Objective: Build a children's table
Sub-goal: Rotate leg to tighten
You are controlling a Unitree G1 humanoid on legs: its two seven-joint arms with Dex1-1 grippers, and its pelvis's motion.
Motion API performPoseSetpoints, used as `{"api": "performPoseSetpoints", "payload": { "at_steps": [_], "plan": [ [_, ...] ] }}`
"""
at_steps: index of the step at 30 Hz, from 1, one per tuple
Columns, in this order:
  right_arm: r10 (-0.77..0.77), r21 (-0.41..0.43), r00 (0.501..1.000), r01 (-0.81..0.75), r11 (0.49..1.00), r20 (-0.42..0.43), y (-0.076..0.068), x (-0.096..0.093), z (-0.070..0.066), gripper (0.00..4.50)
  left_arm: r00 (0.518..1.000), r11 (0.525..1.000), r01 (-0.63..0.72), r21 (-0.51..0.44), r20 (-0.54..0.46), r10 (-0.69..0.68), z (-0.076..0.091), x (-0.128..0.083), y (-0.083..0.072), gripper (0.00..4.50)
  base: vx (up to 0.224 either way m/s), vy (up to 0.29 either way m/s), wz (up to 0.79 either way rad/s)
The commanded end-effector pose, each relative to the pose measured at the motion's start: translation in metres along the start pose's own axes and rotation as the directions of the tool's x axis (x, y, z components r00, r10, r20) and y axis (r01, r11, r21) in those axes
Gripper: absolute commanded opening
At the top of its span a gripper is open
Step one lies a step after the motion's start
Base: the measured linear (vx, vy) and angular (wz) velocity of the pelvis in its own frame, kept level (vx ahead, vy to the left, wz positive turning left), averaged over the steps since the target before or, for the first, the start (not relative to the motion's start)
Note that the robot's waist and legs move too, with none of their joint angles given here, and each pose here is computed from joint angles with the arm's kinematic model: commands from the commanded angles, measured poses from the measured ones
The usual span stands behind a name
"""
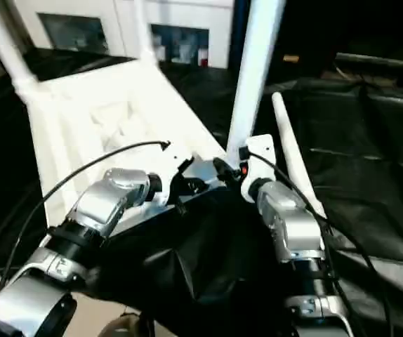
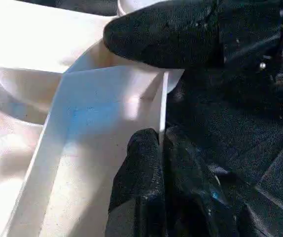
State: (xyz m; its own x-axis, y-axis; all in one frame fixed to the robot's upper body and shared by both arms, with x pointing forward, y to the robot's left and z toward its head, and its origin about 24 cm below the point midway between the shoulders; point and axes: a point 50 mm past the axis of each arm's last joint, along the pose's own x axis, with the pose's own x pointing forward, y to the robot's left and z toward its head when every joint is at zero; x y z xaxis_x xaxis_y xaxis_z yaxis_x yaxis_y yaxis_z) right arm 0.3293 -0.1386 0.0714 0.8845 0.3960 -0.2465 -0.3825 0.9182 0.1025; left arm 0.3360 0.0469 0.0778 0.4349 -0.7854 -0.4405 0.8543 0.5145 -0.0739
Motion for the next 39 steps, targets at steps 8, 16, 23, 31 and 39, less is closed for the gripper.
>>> {"api": "performPoseSetpoints", "payload": {
  "at_steps": [8, 16, 23, 31, 39],
  "plan": [
    [-0.009, -0.060, 0.999, 0.011, 0.998, 0.037, -0.007, -0.017, 0.004, 3.77, 0.994, 0.996, -0.039, 0.075, 0.105, 0.031, 0.025, 0.010, -0.001, 0.00, 0.000, 0.000, 0.00],
    [-0.051, -0.056, 0.998, 0.053, 0.997, 0.031, -0.025, -0.039, 0.003, 3.77, 0.973, 0.970, -0.223, 0.094, 0.085, 0.215, 0.022, 0.016, 0.019, 0.00, 0.000, 0.000, 0.00],
    [-0.047, -0.054, 0.999, 0.048, 0.997, 0.005, -0.015, -0.033, -0.003, 3.88, 0.941, 0.949, -0.313, 0.022, 0.143, 0.307, 0.029, 0.010, 0.032, 0.66, 0.000, 0.000, 0.00],
    [-0.062, -0.074, 0.997, 0.059, 0.995, -0.036, -0.003, -0.007, -0.008, 3.88, 0.817, 0.844, -0.535, -0.037, 0.233, 0.528, 0.034, -0.039, 0.064, 1.24, 0.000, 0.000, 0.00],
    [0.005, -0.084, 0.999, -0.010, 0.996, -0.054, 0.021, 0.019, -0.007, 3.88, 0.661, 0.673, -0.739, 0.034, 0.230, 0.715, 0.020, -0.113, 0.079, 1.85, 0.000, 0.000, 0.00]
  ]
}}
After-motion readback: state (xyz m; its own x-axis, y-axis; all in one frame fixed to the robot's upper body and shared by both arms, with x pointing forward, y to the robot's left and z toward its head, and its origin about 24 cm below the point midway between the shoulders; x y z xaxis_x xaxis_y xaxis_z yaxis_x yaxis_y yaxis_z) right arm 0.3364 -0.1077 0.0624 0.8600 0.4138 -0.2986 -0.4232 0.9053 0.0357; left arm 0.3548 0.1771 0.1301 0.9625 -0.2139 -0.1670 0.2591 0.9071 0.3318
